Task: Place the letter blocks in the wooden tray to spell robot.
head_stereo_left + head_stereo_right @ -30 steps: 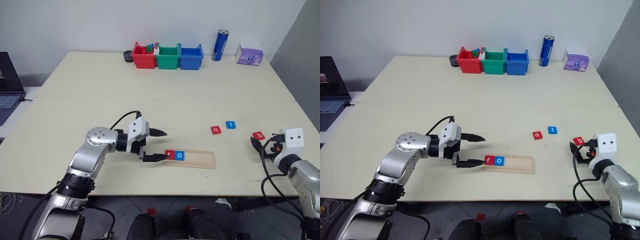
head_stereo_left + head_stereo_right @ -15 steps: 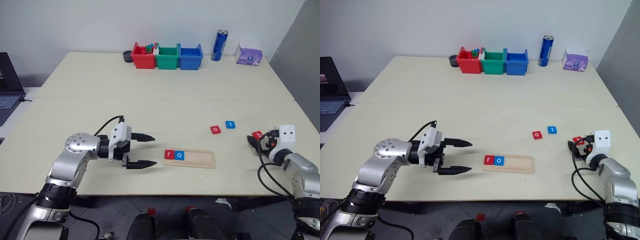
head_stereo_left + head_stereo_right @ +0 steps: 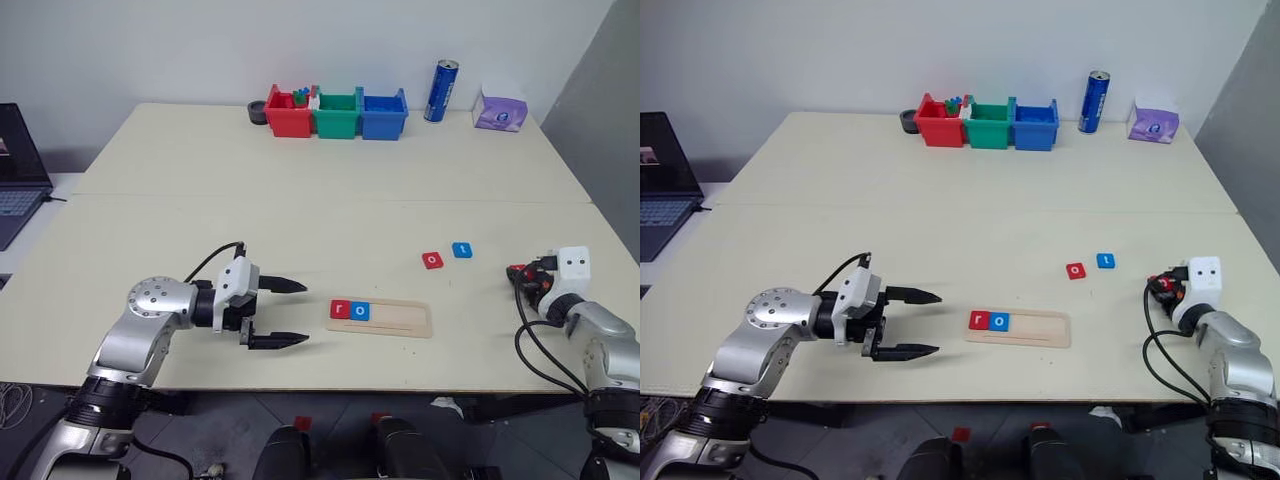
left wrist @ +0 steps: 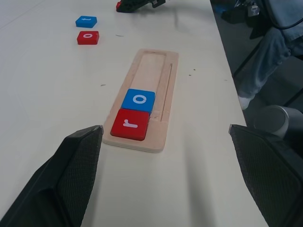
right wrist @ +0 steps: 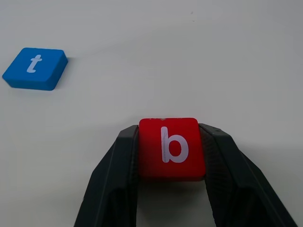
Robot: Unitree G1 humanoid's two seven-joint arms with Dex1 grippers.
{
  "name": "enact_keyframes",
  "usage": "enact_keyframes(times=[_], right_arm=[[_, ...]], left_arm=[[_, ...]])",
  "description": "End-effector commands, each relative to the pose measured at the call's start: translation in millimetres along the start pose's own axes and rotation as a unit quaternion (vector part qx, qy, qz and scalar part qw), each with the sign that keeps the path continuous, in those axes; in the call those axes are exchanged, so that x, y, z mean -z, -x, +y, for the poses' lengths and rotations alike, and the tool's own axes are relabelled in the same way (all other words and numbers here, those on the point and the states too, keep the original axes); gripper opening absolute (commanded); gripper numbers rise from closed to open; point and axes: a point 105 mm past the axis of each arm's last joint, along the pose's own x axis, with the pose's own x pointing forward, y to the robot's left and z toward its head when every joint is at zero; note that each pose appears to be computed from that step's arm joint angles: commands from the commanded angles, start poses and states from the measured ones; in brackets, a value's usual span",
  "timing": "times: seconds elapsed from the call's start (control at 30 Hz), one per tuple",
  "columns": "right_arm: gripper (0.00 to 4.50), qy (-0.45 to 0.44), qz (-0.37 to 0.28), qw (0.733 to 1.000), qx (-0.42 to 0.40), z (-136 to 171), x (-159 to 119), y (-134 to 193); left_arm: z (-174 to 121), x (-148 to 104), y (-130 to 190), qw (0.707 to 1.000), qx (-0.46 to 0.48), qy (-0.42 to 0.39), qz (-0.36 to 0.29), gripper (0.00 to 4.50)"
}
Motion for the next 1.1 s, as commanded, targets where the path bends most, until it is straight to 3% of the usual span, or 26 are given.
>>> enact_keyframes(times=[0.03, 0.3, 0.57, 0.7, 0.87, 1.1], right_arm=[[1.47, 0.012, -0.010, 1.000, -0.016, 16, -8, 13], [1.47, -0.037, -0.008, 0.999, -0.023, 85, 4, 64], [1.47, -0.059, 0.016, 0.998, -0.015, 106, 16, 65], [2.80, -0.083, 0.007, 0.996, 0.007, 101, 15, 61], [4.45, -0.076, -0.025, 0.997, -0.023, 105, -2, 65], [4.45, 0.028, -0.047, 0.992, -0.114, 89, -31, 74]], left_arm=[[0, -15, 2, 1.000, -0.002, -0.029, -0.010, 4.50], [-8, -16, 5, 0.999, 0.007, -0.032, -0.010, 4.50], [-4, -11, 7, 0.999, 0.006, -0.038, -0.006, 4.50], [-4, -4, 9, 0.999, -0.001, -0.035, -0.002, 4.50], [-4, 4, 10, 0.999, -0.009, -0.030, 0.006, 4.50], [-3, 7, 9, 0.999, -0.011, -0.031, 0.008, 4.50]])
